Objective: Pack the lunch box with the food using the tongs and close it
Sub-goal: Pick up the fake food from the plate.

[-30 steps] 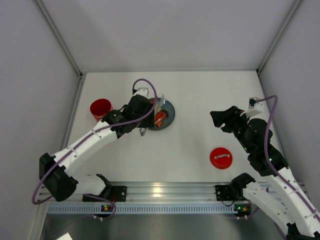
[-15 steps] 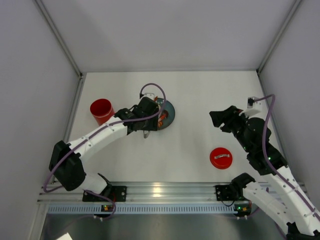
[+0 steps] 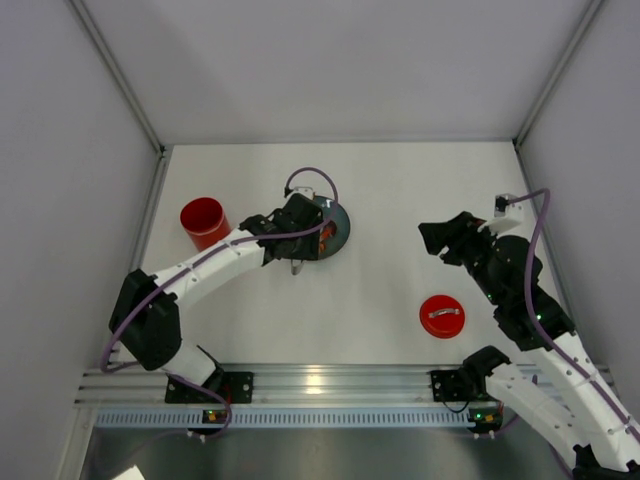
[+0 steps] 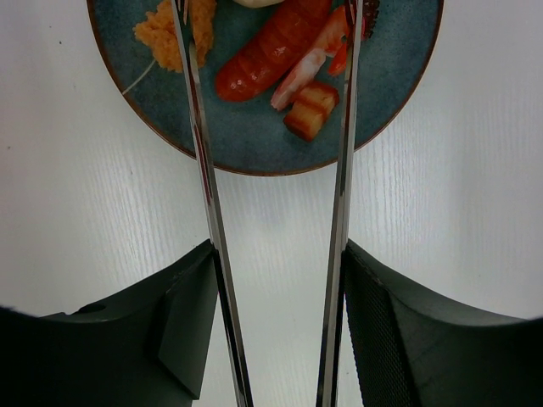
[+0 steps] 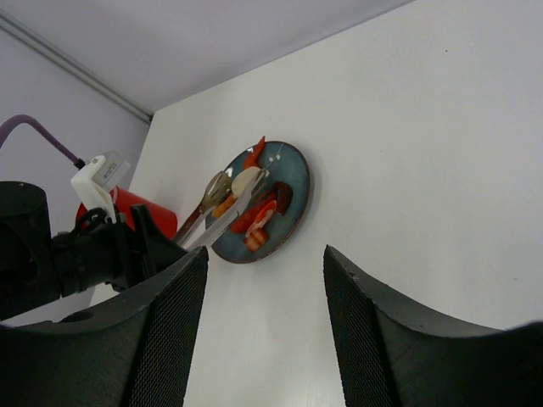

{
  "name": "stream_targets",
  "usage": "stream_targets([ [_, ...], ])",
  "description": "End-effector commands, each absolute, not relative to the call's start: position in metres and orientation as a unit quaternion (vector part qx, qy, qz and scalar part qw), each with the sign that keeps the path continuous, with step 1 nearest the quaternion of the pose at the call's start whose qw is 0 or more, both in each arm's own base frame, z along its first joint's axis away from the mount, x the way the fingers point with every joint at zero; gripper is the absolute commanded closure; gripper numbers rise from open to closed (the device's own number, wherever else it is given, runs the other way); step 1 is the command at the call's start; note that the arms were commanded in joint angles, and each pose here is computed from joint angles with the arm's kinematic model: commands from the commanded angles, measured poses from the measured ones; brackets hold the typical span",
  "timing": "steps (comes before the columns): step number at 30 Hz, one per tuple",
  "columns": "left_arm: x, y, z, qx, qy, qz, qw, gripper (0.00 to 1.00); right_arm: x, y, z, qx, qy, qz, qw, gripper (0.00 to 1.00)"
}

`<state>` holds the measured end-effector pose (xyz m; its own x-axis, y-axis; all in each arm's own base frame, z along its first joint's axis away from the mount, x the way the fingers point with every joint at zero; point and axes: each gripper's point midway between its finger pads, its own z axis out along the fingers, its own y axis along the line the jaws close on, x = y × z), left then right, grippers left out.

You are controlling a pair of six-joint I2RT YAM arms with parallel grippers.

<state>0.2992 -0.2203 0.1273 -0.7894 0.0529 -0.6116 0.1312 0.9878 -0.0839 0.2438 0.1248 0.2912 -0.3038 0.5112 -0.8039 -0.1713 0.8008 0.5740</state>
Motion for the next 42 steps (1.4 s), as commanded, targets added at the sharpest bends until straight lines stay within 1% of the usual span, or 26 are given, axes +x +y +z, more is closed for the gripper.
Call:
stream_targets([
  [1, 0.316, -0.228, 0.139, 0.039, 0.932, -0.074, 0.351, 0.38, 0.241, 0.128, 0.287, 0.100, 0.755, 0.296, 0.577, 0.44],
  [8, 0.316, -0.229, 0.142, 0.040, 0.932, -0.078, 0.352, 0.41, 0.242, 0.129, 0.283, 0.102, 0.756, 0.297, 0.574, 0.45],
  [12, 0.316, -0.228, 0.144, 0.040, 0.931, -0.078, 0.355, 0.43, 0.243, 0.130, 0.281, 0.102, 0.758, 0.295, 0.572, 0.48],
  [24, 0.317, -0.228, 0.154, 0.037, 0.929, -0.084, 0.359, 0.59, 0.244, 0.131, 0.278, 0.102, 0.761, 0.295, 0.569, 0.57],
  [31, 0.314, -0.226, 0.188, 0.035, 0.917, -0.101, 0.384, 0.62, 0.244, 0.132, 0.277, 0.102, 0.761, 0.296, 0.568, 0.60],
  [42, 0.305, -0.210, 0.226, 0.024, 0.904, -0.105, 0.414, 0.62, 0.245, 0.132, 0.276, 0.103, 0.761, 0.297, 0.568, 0.61],
])
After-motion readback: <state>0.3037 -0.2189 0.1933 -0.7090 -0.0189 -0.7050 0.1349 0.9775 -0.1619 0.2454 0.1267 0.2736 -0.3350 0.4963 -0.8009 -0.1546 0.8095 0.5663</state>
